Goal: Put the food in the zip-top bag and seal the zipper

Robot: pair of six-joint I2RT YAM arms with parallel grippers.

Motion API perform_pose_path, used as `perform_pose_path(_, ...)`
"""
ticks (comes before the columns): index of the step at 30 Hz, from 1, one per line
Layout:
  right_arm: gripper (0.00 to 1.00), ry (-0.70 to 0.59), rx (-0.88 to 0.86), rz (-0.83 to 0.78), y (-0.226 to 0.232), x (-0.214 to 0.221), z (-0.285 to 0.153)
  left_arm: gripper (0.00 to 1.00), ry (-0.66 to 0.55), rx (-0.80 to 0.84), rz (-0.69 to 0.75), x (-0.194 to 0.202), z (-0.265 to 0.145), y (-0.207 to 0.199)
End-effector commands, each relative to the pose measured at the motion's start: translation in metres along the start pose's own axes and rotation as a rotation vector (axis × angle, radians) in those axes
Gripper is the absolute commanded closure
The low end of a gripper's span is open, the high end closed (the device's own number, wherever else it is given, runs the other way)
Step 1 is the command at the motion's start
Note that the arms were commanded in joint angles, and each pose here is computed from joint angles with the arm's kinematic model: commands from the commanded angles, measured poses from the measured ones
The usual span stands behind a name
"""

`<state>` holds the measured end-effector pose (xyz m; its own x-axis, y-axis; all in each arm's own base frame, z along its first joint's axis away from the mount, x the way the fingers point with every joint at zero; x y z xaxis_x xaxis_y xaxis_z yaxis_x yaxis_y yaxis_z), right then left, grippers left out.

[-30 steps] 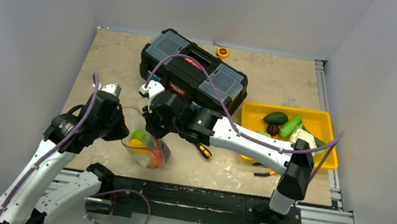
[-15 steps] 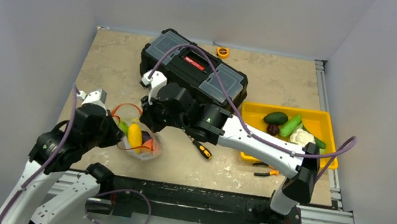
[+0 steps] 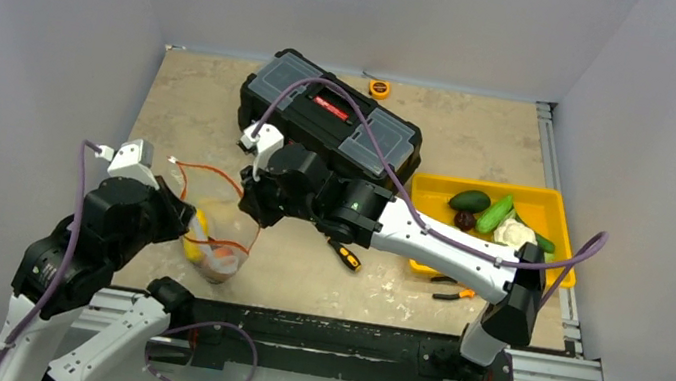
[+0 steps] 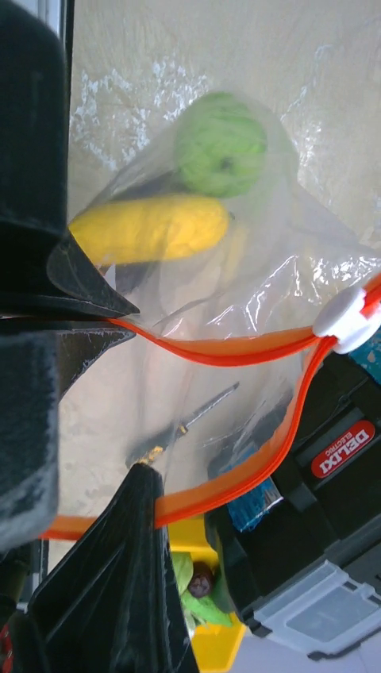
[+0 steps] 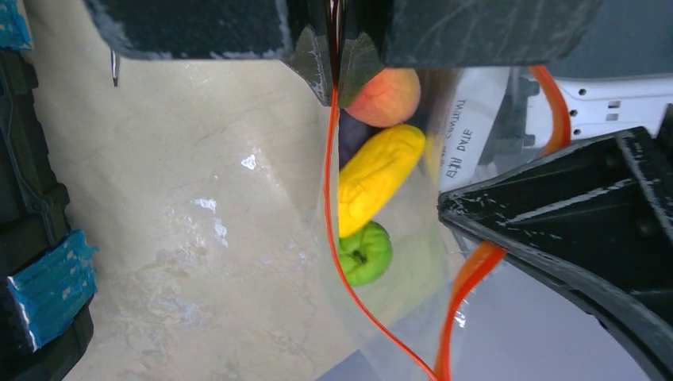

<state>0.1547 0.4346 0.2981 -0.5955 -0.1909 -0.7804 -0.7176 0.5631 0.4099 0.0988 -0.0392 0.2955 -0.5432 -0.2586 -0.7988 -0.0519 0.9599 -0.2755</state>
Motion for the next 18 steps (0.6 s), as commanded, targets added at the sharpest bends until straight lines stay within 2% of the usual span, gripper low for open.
perform_pose_path(1, 1.00, -0.039, -0.041, 0.004, 0.006, -0.009, -0.006, 1.00, -0.041, -0.065, 0.099, -0.012, 0.013, 0.004)
perform_pose_path(4, 0.97, -0.037, -0.016, -0.002, 0.002, -0.007, -0.002, 1.00, -0.069, -0.097, 0.163, -0.021, 0.018, 0.007)
perform_pose_path(5, 0.94, -0.034, -0.007, -0.006, 0.000, -0.006, -0.001, 1.00, -0.082, -0.103, 0.191, -0.024, 0.019, 0.007)
perform_pose_path(8, 0.76, -0.027, 0.009, -0.012, -0.001, -0.008, -0.002, 1.00, -0.119, -0.103, 0.254, -0.033, 0.022, 0.006)
perform_pose_path(12, 0.65, -0.042, 0.023, -0.022, -0.002, -0.013, -0.012, 1.00, -0.147, -0.093, 0.321, -0.040, 0.029, 0.003)
perform_pose_path(18, 0.47, -0.119, 0.017, -0.031, 0.000, -0.029, -0.046, 1.00, -0.119, -0.113, 0.392, -0.039, 0.047, 0.001)
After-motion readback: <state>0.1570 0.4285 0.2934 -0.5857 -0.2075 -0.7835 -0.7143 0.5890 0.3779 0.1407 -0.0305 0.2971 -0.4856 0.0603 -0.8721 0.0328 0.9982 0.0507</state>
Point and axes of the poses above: each gripper's point midway between its finger pads, its own z axis out along the fingers, its own y axis along the line the jaws close on, x = y × z, the point moved 5 cm from there along -z, back along the fingers, and after that the axes turned 11 degrees about z, right-handed, at the moved point
